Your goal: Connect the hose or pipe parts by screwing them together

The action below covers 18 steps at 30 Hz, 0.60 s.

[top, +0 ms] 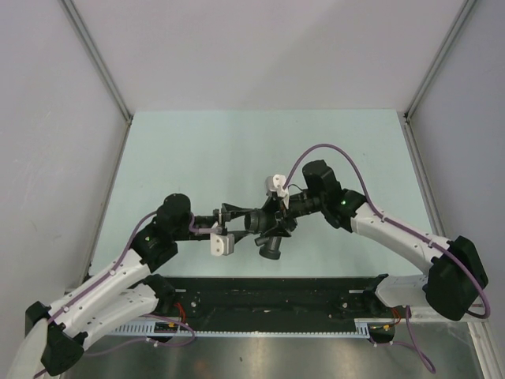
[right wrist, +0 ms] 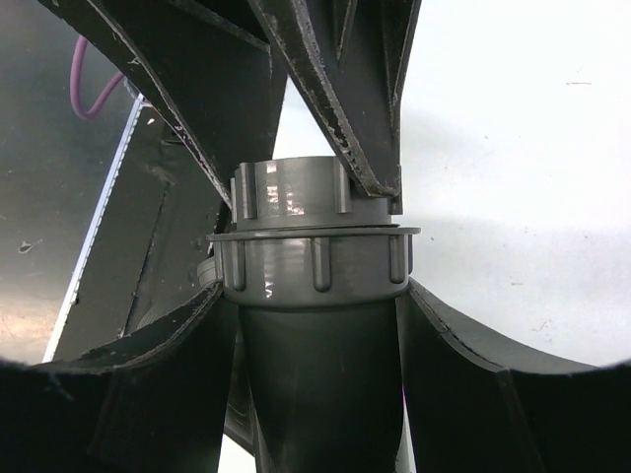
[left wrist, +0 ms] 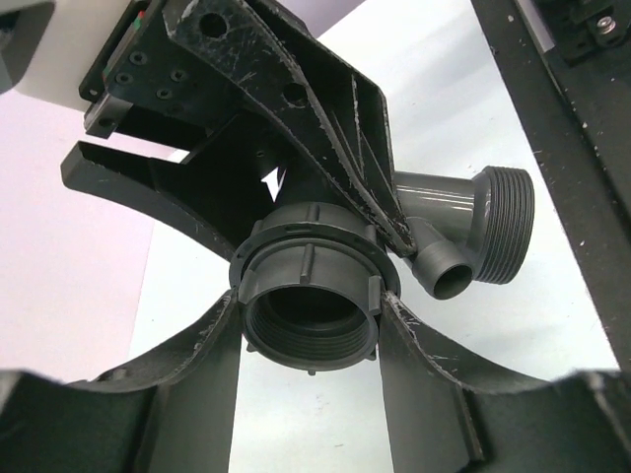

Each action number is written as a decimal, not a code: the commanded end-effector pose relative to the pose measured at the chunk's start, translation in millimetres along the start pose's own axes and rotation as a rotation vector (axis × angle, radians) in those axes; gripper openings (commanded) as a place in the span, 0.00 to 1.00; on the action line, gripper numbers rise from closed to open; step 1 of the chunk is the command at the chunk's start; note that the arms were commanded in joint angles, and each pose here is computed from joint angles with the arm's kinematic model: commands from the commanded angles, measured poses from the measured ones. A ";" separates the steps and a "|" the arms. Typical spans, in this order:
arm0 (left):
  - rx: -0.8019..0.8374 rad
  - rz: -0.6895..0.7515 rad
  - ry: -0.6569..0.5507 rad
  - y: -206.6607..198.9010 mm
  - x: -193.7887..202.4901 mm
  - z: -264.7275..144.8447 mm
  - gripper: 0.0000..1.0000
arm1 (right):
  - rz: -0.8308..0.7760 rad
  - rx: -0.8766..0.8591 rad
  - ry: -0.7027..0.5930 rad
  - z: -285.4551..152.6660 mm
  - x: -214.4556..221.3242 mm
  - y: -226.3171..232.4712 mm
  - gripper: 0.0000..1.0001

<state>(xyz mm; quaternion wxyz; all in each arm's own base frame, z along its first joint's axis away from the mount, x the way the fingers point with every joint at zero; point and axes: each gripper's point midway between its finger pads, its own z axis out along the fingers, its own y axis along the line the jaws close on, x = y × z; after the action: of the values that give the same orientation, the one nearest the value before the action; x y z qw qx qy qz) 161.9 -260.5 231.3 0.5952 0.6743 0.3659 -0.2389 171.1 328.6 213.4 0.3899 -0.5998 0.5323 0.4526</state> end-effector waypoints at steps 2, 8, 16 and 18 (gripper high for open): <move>-0.065 0.051 0.126 15.3 22.9 -7.0 0.00 | -0.023 -0.052 -0.113 -2.0 -46.2 5.7 0.19; -0.163 -0.055 0.122 29.1 29.1 -14.3 0.00 | 0.017 0.114 -0.104 -14.2 -53.9 -12.7 0.59; -0.401 -0.205 0.049 57.3 48.0 -27.1 0.00 | 0.068 0.190 -0.100 -33.2 -62.4 -4.5 1.00; -0.424 -0.260 0.051 62.7 57.2 -23.8 0.00 | 0.064 0.230 -0.113 -40.1 -68.5 -5.3 1.00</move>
<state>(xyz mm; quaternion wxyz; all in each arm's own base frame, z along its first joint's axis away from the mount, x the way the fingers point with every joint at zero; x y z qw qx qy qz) 209.0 -233.9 205.2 0.6282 0.5691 0.4780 -0.2303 183.5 318.3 254.9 0.4429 -0.5332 0.5761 0.4331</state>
